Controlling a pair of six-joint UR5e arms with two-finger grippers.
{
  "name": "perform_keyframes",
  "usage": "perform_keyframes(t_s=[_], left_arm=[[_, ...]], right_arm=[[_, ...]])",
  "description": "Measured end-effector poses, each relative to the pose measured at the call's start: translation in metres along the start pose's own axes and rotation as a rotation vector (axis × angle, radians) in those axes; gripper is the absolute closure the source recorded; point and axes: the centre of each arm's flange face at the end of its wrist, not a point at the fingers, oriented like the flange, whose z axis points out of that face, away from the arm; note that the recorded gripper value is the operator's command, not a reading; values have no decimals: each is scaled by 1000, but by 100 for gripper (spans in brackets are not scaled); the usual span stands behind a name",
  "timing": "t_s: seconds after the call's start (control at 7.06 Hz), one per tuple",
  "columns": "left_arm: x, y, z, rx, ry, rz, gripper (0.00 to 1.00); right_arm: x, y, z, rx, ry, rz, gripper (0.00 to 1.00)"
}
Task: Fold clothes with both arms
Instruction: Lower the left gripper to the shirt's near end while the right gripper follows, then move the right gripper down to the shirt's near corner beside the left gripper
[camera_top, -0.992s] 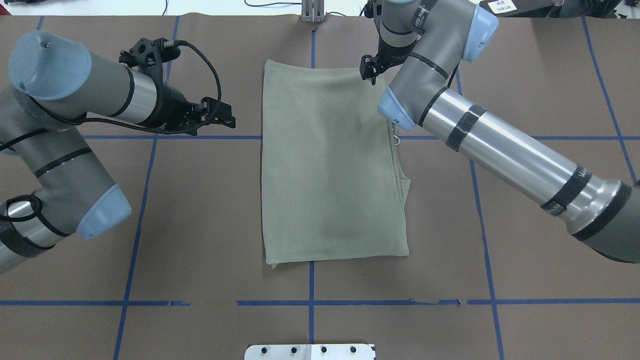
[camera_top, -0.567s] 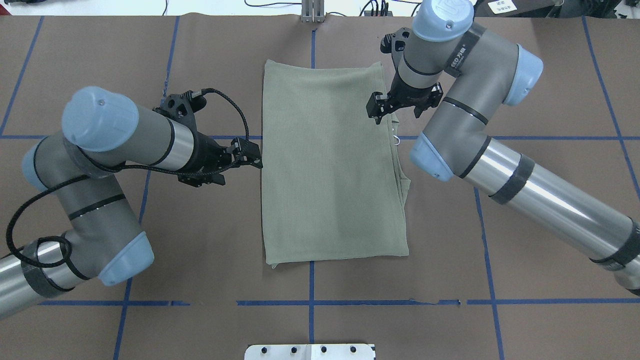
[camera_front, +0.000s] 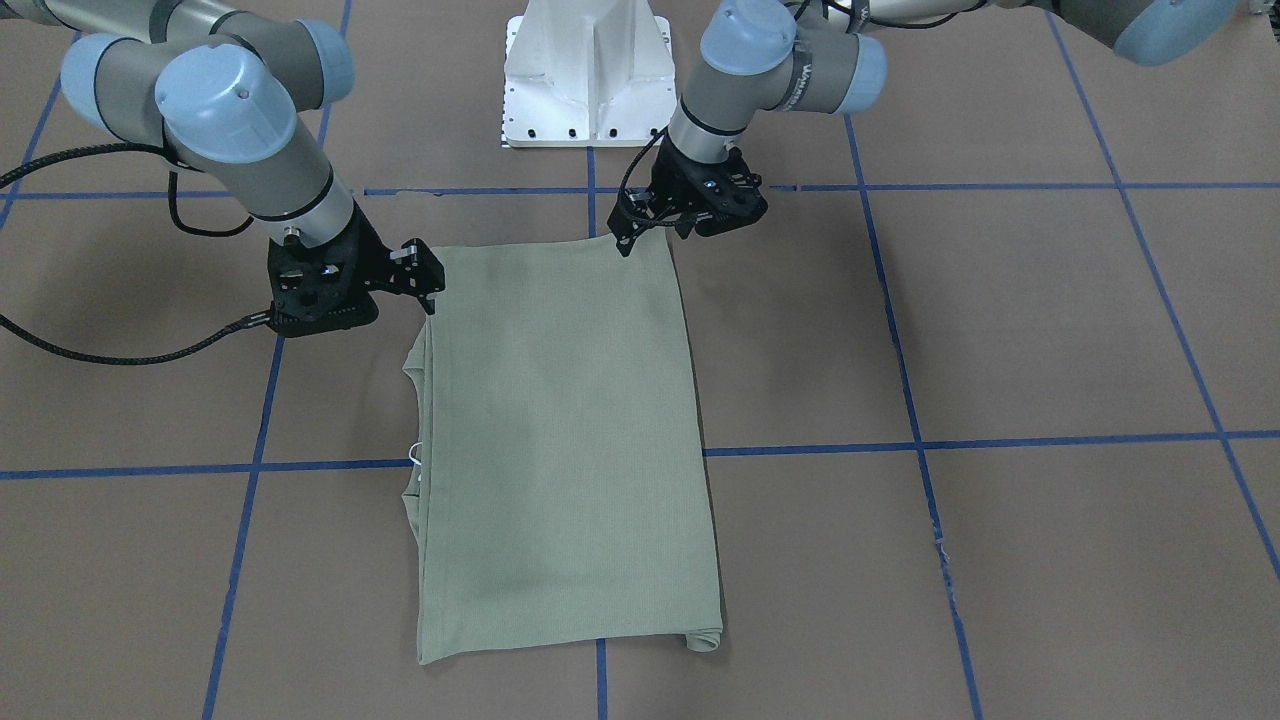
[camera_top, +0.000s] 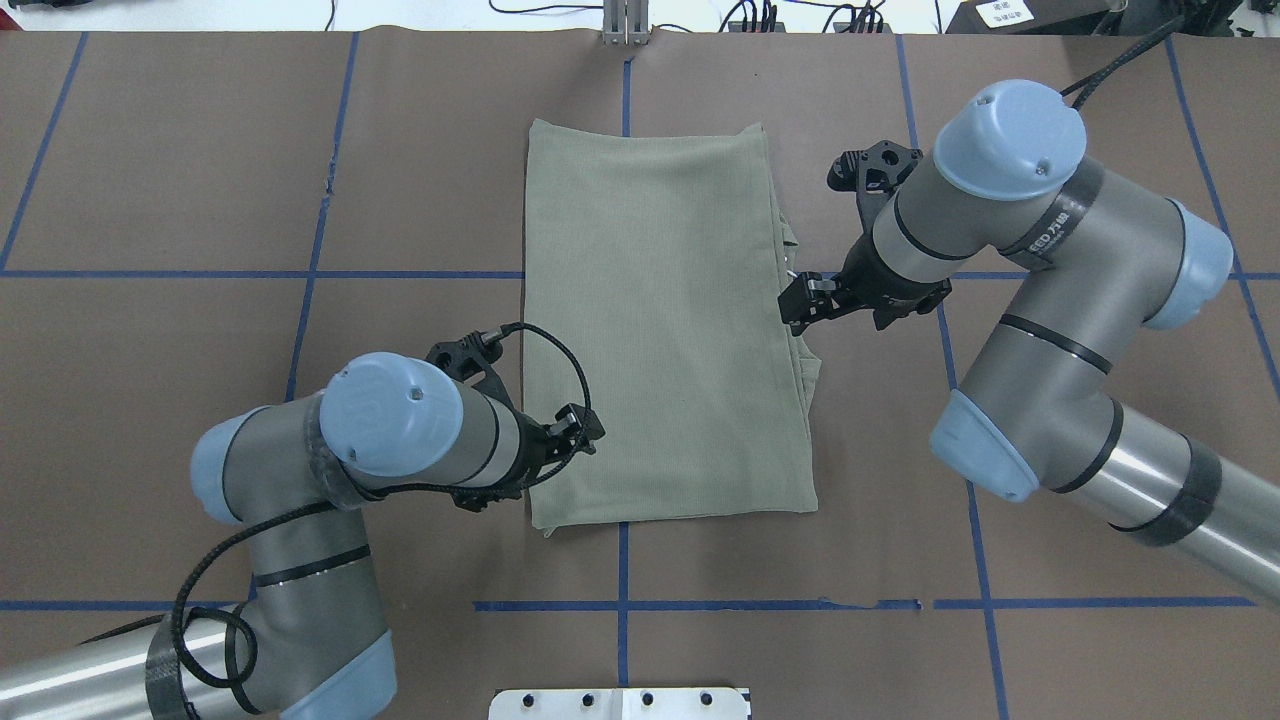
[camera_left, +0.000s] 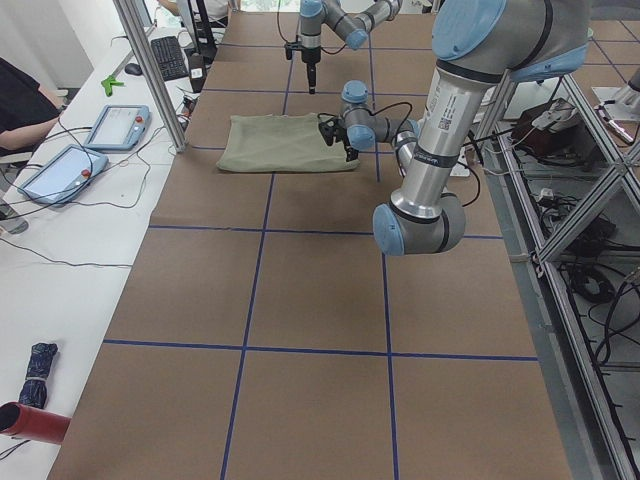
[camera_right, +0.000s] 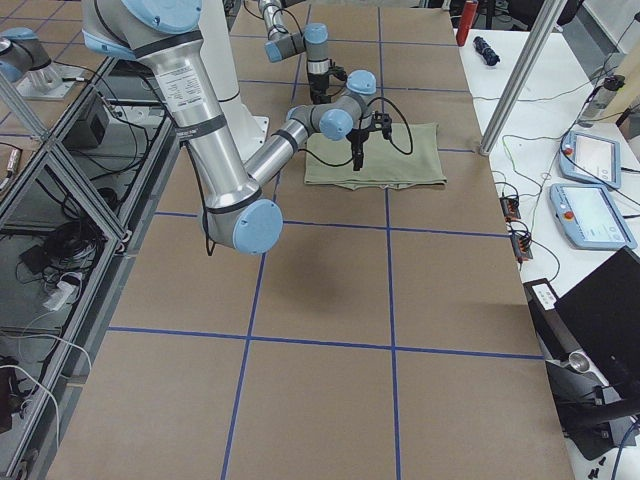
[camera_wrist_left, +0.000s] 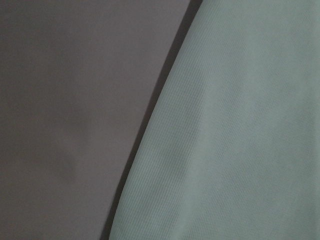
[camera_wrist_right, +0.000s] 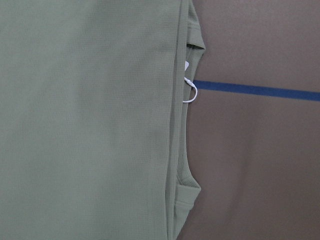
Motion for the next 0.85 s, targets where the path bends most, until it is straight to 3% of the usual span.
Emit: perform_keyframes(t_s=[0.28, 0.57, 0.71, 0.85], left_arm=[[-8, 25, 18, 18, -35, -13, 4], [-13, 26, 25, 35, -57, -16, 14], [-13, 23, 27, 46, -60, -19, 21], [-13, 20, 29, 60, -61, -20, 33]], right_arm=[[9, 12, -2, -4, -1, 3, 0], [7, 16, -1, -6, -2, 16, 0], [6, 17, 0, -7, -2, 20, 0], [5, 18, 1, -7, -1, 22, 0]])
